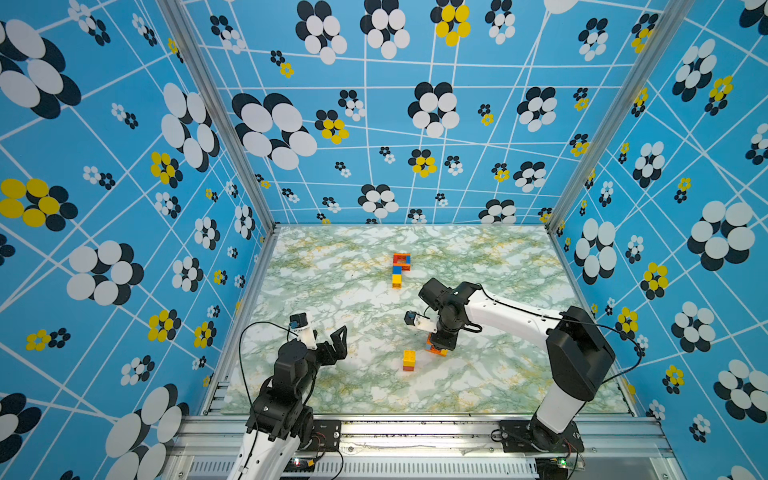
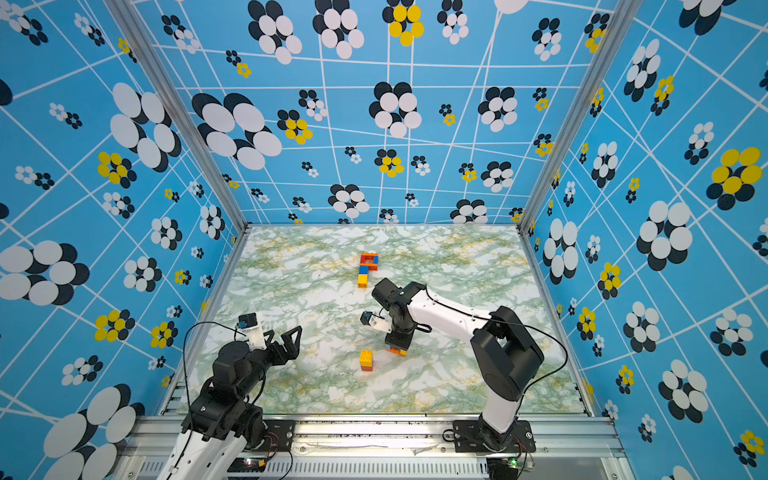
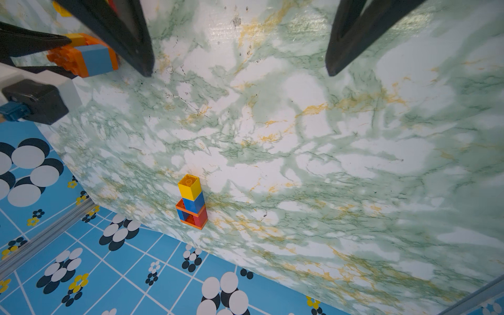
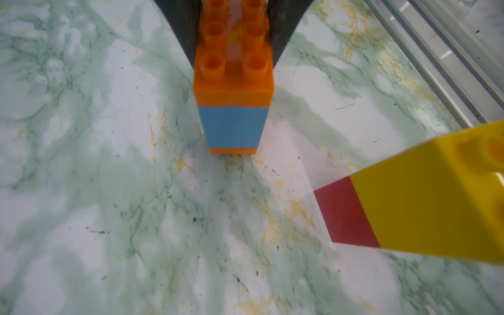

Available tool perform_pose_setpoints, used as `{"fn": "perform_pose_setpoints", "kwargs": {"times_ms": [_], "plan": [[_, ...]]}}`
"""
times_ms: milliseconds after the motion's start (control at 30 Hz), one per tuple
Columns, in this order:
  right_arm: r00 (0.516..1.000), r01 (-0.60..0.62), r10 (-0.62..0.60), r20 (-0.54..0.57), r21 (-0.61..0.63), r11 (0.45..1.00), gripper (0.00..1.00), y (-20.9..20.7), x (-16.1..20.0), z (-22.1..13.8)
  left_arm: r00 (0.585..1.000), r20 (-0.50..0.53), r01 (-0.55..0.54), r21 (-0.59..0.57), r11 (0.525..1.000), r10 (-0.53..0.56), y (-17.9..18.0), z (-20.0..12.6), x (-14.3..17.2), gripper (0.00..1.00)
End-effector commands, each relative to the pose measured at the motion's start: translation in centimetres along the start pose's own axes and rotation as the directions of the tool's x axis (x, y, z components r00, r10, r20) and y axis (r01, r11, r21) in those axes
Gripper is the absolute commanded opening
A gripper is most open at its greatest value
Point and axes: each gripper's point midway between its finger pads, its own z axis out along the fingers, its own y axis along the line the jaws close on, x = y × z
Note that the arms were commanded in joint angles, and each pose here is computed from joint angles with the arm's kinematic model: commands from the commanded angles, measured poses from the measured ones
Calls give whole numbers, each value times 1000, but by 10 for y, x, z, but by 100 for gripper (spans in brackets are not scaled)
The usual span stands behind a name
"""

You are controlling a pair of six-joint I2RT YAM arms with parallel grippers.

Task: Assemble the letter p with lego
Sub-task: Pick up the lego brick from the center of the board, then assemble the lego brick with the lego brick.

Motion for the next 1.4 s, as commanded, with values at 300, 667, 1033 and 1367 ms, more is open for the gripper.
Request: {"fn": "perform_pose_setpoints", "kwargs": {"times_ms": [300,667,1033,1367], "plan": [[993,106,-107,51,9,994,25,25,-19,-70,998,-51,-23,49,999,25,-11,10,2,99],[981,191,-190,25,-11,982,24,49,-31,-88,999,-31,-22,61,998,24,-12,7,1,99],[976,219,-218,18,-43,975,24,62,-52,-84,999,-29,-22,66,998,24,-12,7,1,99],[972,234,-234,9,-54,971,24,66,-59,-78,999,-29,-21,66,998,23,-12,8,2,99]]}}
